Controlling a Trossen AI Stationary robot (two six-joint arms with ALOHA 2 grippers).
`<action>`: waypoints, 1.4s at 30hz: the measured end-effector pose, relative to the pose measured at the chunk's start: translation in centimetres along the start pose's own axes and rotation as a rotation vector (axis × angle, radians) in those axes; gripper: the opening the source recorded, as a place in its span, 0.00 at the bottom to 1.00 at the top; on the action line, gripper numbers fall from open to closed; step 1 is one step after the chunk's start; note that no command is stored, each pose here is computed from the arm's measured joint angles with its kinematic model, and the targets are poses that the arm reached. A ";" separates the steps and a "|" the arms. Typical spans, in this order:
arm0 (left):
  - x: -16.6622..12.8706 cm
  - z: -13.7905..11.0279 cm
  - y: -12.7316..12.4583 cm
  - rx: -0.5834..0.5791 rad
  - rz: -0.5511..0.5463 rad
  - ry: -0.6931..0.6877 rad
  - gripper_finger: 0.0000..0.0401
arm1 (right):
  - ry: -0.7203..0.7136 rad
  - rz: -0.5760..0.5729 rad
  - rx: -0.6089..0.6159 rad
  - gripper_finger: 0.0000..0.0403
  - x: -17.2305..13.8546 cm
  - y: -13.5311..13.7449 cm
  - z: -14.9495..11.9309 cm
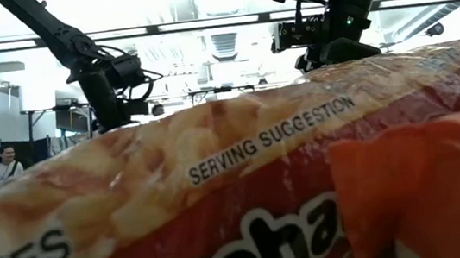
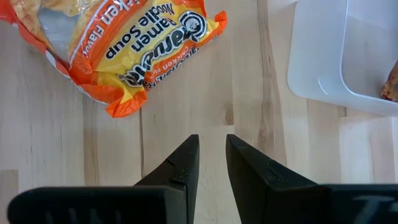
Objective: Sort Maruchan noodles
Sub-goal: Put the middle blue noodle pack into the yellow bin
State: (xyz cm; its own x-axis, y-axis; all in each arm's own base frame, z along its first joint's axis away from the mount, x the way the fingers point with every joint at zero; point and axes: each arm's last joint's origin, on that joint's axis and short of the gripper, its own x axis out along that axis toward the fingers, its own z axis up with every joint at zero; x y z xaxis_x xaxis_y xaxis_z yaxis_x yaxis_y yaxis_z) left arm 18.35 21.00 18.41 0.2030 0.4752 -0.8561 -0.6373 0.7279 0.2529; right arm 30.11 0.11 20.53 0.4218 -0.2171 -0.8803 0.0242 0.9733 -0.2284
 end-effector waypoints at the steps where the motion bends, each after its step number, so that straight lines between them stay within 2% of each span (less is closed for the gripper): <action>1: 0.0 0.0 0.1 0.002 0.021 0.003 0.29 | 0.000 0.000 0.000 0.17 0.0 0.0 0.0; 5: -0.5 0.5 0.7 -0.004 0.170 0.014 0.38 | 0.000 0.000 0.000 0.17 0.0 0.0 0.0; 7: -0.9 0.9 0.9 -0.018 0.196 -0.006 0.41 | 0.000 0.000 0.000 0.17 0.0 0.0 0.0; 14: -3.1 1.7 1.3 -0.054 0.143 -0.096 0.46 | 0.000 0.000 0.000 0.17 0.0 0.0 0.0; 16: -3.9 1.4 1.2 -0.068 0.078 -0.096 0.46 | 0.000 0.000 0.000 0.17 0.0 0.0 0.0; 19: -5.1 0.7 0.7 -0.080 -0.088 -0.082 0.46 | 0.000 0.000 0.000 0.17 0.0 0.0 0.0; 22: -5.5 0.1 0.5 -0.125 -0.125 -0.062 0.46 | 0.000 0.000 0.000 0.17 0.0 0.0 0.0; 30: -3.7 -1.8 -0.2 -0.182 -0.138 0.049 0.46 | 0.000 0.000 0.000 0.17 0.0 0.0 0.0; 33: -3.1 -1.7 -0.3 -0.188 -0.131 0.060 0.46 | 0.000 0.000 0.000 0.17 0.0 0.0 0.0; 37: -2.3 -1.4 -0.2 -0.186 -0.070 0.063 0.46 | 0.000 0.000 0.000 0.17 0.0 0.0 0.0; 42: -0.9 -1.3 -0.5 -0.166 -0.070 0.108 0.46 | 0.000 0.000 0.000 0.17 0.0 0.0 0.0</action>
State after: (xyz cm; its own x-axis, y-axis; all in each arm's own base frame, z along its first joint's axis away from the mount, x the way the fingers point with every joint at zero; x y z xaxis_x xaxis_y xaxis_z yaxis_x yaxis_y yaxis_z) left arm 17.51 19.61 18.51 0.1760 0.3647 -0.9143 -0.7402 0.6614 0.1213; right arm 30.11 0.11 20.53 0.4222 -0.2167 -0.8802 0.0239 0.9733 -0.2282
